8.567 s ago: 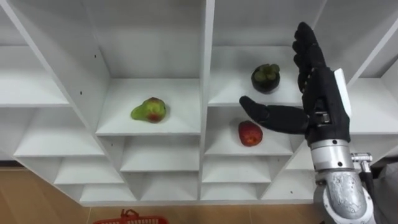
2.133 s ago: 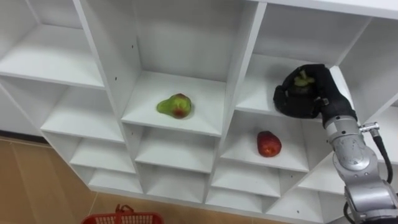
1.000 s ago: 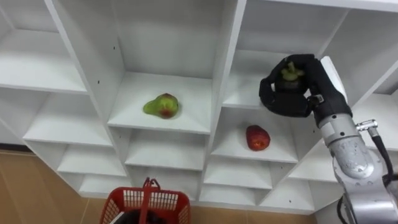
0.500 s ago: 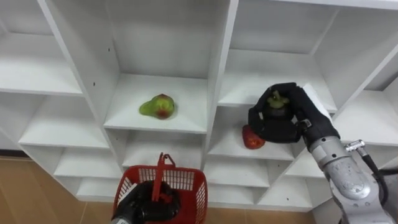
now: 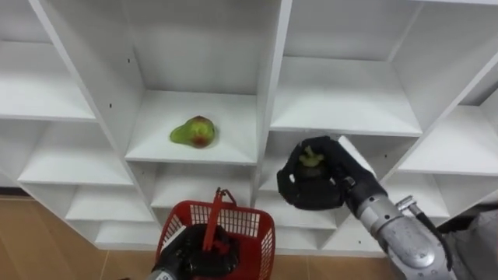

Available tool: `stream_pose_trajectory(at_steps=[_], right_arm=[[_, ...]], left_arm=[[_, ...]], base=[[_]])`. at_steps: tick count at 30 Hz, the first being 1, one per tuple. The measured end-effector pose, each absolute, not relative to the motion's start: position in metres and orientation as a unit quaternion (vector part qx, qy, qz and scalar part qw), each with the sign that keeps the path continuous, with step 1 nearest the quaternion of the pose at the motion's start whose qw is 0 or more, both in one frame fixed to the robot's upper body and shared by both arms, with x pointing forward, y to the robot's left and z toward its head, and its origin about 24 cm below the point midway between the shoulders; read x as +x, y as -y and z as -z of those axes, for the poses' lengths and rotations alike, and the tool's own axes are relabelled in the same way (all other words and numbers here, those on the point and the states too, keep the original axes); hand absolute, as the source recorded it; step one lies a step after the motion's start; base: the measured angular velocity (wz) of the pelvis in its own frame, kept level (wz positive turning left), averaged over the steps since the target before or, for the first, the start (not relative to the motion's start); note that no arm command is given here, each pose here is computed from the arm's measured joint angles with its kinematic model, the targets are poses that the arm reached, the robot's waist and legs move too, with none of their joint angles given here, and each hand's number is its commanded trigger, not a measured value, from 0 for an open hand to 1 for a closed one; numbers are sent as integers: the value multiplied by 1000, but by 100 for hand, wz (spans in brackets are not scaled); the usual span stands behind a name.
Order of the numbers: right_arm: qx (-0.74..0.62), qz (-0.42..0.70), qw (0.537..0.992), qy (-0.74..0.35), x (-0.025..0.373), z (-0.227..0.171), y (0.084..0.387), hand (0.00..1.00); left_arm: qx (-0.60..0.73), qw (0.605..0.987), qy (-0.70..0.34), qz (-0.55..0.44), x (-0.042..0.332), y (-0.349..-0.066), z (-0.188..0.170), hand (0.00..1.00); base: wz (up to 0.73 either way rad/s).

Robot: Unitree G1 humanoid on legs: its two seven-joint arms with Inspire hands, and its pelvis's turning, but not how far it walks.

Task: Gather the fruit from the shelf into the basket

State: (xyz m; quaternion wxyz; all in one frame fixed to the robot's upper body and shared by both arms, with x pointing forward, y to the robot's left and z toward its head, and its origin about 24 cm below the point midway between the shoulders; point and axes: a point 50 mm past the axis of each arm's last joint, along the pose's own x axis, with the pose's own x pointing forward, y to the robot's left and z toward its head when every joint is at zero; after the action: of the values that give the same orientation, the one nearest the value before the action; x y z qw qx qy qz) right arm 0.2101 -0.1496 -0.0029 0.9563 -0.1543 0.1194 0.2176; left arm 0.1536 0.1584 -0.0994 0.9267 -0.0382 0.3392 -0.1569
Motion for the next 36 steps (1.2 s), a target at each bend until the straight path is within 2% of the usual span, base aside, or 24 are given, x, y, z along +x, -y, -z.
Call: stream_pose_trajectory(at_steps=[6, 11, 28, 36], right_arm=[[-138, -242, 945, -171, 201, 26, 142, 100], [-58, -231, 948, -212, 195, 43, 146, 100], [18, -224, 946, -236, 197, 53, 144, 100], [67, -232, 935, -260, 191, 61, 133, 100]], left_arm=[[-39, 926, -339, 160, 155, -157, 98, 100], [-38, 929, -330, 164, 162, -155, 95, 100], [-42, 926, -336, 170, 163, -153, 95, 100], [-53, 919, -352, 170, 160, -148, 98, 100]], base=[[0], [2], [3], [1]])
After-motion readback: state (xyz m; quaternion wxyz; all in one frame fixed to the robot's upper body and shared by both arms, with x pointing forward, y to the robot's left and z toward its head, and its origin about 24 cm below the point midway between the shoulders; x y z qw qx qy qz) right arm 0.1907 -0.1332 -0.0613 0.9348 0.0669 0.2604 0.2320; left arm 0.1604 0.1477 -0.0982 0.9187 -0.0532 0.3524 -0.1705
